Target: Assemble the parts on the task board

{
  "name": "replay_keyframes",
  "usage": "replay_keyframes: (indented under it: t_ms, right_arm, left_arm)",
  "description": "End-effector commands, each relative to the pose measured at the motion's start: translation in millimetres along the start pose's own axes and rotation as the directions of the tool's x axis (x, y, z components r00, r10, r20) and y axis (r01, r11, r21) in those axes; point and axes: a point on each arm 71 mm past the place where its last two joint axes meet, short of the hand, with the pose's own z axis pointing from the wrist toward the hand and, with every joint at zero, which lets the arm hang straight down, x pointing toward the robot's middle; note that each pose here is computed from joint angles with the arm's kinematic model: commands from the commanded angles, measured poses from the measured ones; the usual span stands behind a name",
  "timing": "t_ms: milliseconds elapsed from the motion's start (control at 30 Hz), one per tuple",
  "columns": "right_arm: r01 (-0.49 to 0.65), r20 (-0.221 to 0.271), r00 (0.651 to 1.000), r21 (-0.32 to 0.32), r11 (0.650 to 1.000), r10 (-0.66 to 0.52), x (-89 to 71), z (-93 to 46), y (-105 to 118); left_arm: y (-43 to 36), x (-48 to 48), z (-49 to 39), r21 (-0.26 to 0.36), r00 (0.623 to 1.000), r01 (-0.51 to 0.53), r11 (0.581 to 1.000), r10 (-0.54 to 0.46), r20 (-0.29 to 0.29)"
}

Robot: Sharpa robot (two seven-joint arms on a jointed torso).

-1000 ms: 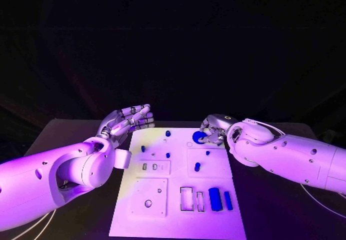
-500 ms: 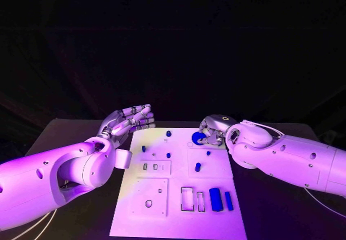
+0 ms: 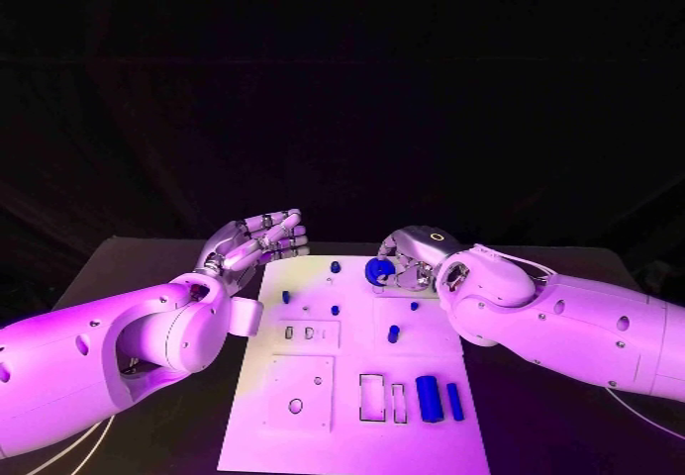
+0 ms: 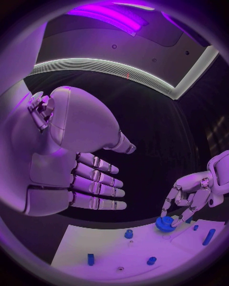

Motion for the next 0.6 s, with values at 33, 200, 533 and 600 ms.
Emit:
replay_keyframes:
  t_ms: [33, 200, 533, 600]
  right_arm:
    - [0.014, 0.064, 0.998, -0.031, 0.999, -0.012, -4.2, 1.7, 14.4]
    - [0.020, 0.075, 0.997, -0.064, 0.998, -0.015, -2.1, 7.3, 30.9]
    - [0.018, 0.070, 0.998, -0.095, 0.995, -0.011, 9.2, 20.0, 52.7]
    - [0.016, 0.063, 0.998, -0.099, 0.995, -0.010, 13.6, 22.1, 56.3]
  left_arm:
    - [-1.1, 2.7, 0.3, 0.007, 1.000, 0.011, 1.000, -0.011, -0.021]
    - [-1.1, 4.0, 0.5, 0.008, 1.000, 0.012, 1.000, -0.012, -0.023]
    - [-1.1, 5.2, 0.6, 0.008, 1.000, 0.014, 1.000, -0.014, -0.026]
    - [-1.1, 5.5, 0.7, 0.008, 1.000, 0.014, 1.000, -0.014, -0.027]
